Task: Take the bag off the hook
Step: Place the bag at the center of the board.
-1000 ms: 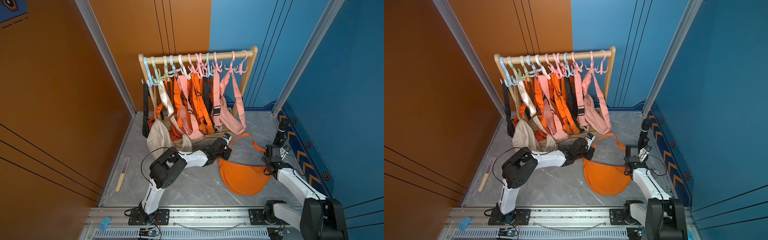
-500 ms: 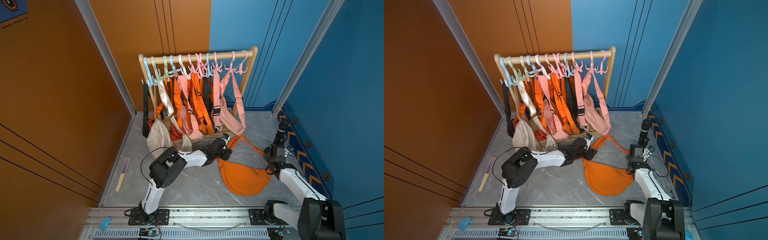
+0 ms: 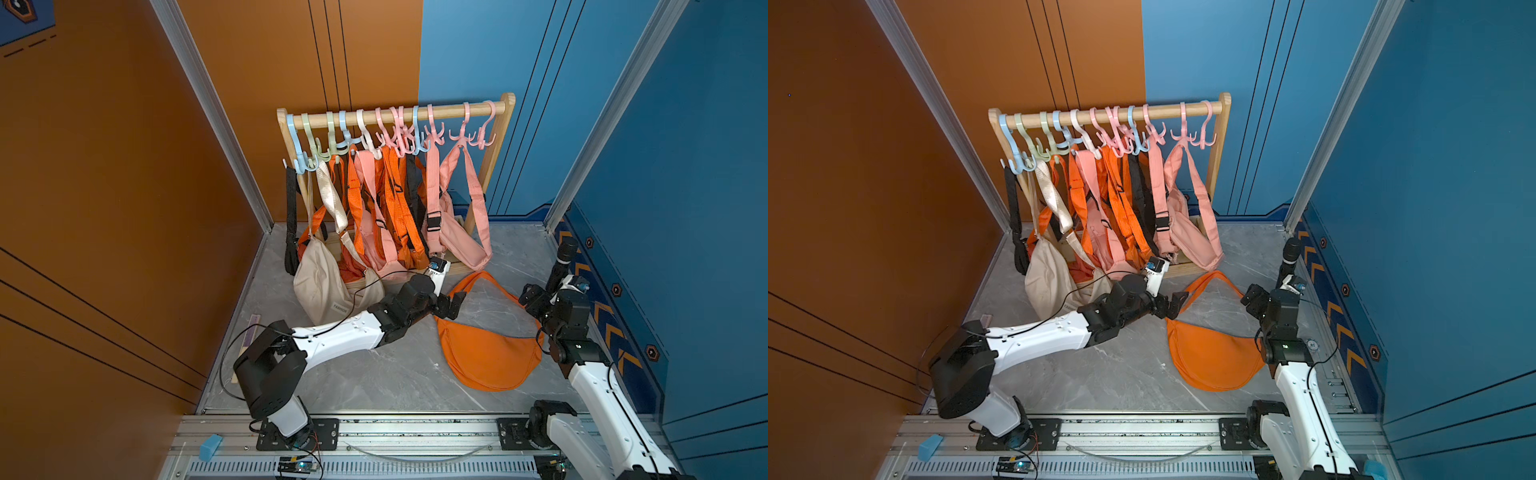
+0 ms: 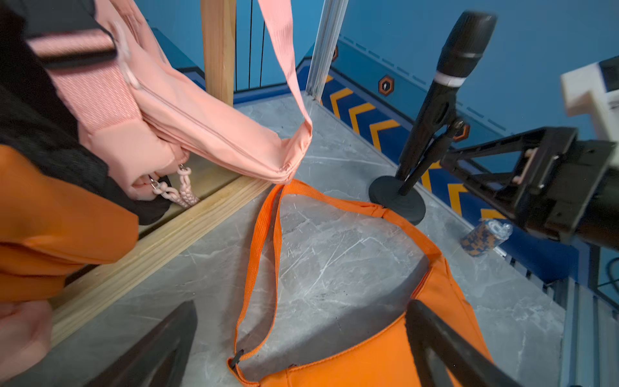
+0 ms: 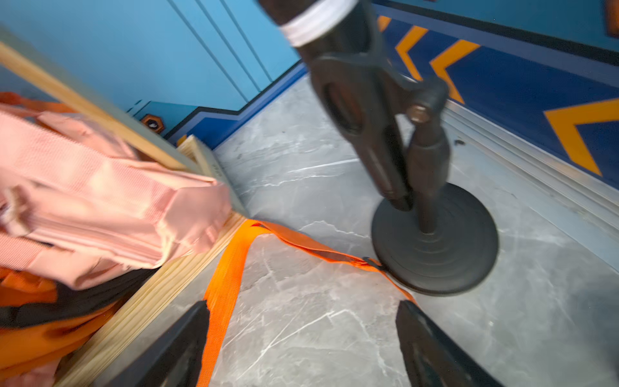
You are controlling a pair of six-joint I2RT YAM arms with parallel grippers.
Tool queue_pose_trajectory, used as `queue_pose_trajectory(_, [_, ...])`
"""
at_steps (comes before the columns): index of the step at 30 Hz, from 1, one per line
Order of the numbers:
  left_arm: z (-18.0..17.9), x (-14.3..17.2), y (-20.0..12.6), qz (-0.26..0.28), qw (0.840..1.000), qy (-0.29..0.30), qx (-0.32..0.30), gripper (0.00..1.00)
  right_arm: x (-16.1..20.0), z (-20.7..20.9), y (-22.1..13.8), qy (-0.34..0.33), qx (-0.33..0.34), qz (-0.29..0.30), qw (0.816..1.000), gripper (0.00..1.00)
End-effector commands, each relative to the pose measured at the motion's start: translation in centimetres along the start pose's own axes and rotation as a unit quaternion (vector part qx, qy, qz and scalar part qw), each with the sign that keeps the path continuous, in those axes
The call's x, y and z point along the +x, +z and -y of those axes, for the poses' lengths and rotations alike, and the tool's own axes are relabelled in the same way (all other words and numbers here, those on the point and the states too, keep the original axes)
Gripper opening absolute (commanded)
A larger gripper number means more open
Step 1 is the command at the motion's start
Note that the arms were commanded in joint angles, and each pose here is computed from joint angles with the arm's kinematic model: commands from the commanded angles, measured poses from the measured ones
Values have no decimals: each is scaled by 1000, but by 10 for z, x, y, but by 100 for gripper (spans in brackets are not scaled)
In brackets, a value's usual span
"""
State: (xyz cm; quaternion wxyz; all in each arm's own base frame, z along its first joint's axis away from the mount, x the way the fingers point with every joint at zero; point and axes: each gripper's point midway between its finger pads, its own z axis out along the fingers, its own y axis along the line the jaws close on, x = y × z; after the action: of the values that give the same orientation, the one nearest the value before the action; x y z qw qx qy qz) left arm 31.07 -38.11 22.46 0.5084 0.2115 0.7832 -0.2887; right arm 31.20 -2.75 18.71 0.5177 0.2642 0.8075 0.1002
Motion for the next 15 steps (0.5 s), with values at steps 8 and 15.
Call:
queue_pose_trajectory(8, [-38, -3, -83, 57, 995, -11, -75, 98, -37, -106, -15, -134, -141, 12, 981, 93])
queue_pose_trajectory(15, [-69, -8, -148, 59, 990, -7, -126, 98, -54, -158, 7, -199, -175, 11, 964, 93])
